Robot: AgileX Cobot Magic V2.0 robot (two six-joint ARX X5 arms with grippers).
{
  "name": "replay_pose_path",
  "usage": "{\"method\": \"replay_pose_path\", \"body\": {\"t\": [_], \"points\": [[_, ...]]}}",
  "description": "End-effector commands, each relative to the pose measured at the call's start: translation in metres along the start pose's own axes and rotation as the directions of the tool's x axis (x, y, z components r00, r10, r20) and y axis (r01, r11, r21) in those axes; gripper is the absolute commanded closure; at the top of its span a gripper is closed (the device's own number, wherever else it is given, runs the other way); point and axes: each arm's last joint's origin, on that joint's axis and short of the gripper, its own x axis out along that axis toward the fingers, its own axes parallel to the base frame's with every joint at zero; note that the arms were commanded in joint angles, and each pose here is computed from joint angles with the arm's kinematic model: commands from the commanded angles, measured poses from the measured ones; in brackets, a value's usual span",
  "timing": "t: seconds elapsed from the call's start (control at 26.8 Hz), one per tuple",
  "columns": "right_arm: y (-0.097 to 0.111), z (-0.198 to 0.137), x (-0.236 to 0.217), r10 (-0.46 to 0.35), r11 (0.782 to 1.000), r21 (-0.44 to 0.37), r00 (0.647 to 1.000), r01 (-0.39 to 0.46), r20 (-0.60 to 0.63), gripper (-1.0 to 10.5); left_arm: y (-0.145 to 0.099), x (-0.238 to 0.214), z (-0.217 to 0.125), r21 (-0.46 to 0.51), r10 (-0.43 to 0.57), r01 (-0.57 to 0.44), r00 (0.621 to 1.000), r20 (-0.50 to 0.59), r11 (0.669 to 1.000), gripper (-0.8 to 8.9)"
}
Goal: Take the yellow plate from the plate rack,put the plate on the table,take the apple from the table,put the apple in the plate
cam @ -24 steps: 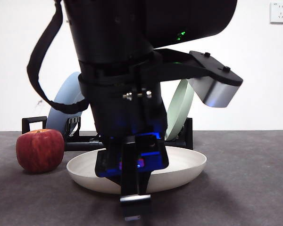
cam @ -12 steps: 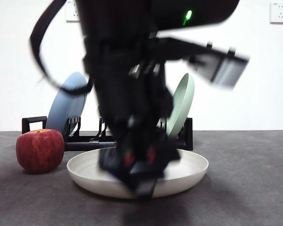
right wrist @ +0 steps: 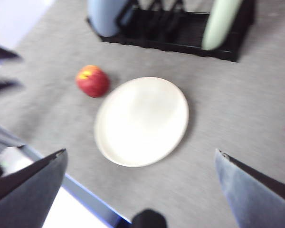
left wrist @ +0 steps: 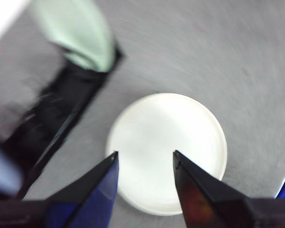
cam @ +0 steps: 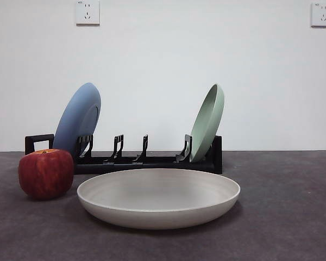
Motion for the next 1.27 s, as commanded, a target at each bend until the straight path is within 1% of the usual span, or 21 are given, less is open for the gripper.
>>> {"method": "replay_pose_path", "body": {"t": [0.04,0.07,0.11,0.22,0.37,0.45,0.6,0.75,0.89,0.97,1.15,1.27], "points": [[-0.002,0.005,0.005,0.054,0.999,-0.005,0.998,-0.054,0.007,3.5,0.022,-0.037,-0.012,-0.148,0.021,-0.010,0.997,0.077,0.989,6.65],[-0.004,0.007,0.008,0.080,0.997,-0.001,0.997,-0.080,0.005,3.5,0.029,-0.052,-0.018,-0.185,0.030,-0.010,0.994,0.107,0.983,7.61],[-0.006,0.009,0.011,0.108,0.994,0.003,0.994,-0.108,0.001,3.5,0.035,-0.066,-0.024,-0.223,0.035,-0.004,0.990,0.137,0.975,8.31],[-0.007,0.016,0.028,0.179,0.984,-0.009,0.983,-0.180,-0.037,3.5,0.047,-0.098,-0.041,-0.311,0.042,0.027,0.976,0.213,0.950,8.21],[-0.003,0.026,0.052,0.243,0.968,-0.038,0.968,-0.246,-0.069,3.5,0.053,-0.115,-0.053,-0.381,0.046,0.053,0.968,0.246,0.923,8.21],[0.002,0.033,0.067,0.260,0.963,-0.055,0.963,-0.264,-0.073,3.5,0.055,-0.120,-0.058,-0.395,0.045,0.060,0.967,0.251,0.917,8.21],[0.017,0.045,0.104,0.244,0.959,-0.132,0.968,-0.249,-0.054,3.5,0.056,-0.123,-0.064,-0.408,0.040,0.059,0.972,0.231,0.911,8.21],[0.037,0.053,0.149,0.254,0.947,-0.192,0.966,-0.259,-0.049,3.5,0.055,-0.122,-0.066,-0.410,0.037,0.051,0.978,0.204,0.910,8.21],[0.058,0.061,0.193,0.223,0.944,-0.227,0.970,-0.241,-0.100,3.5,0.055,-0.121,-0.065,-0.410,0.037,0.051,0.978,0.204,0.911,8.21],[0.069,0.068,0.217,0.211,0.938,-0.251,0.969,-0.238,-0.130,3.5,0.055,-0.121,-0.065,-0.410,0.037,0.051,0.978,0.203,0.911,8.21],[0.092,0.087,0.266,0.233,0.924,-0.269,0.957,-0.273,-0.172,3.5,0.055,-0.121,-0.066,-0.408,0.037,0.050,0.979,0.202,0.911,8.21],[0.105,0.094,0.292,0.225,0.920,-0.277,0.953,-0.277,-0.204,3.4,0.055,-0.121,-0.066,-0.406,0.036,0.050,0.979,0.203,0.913,8.21]]}}
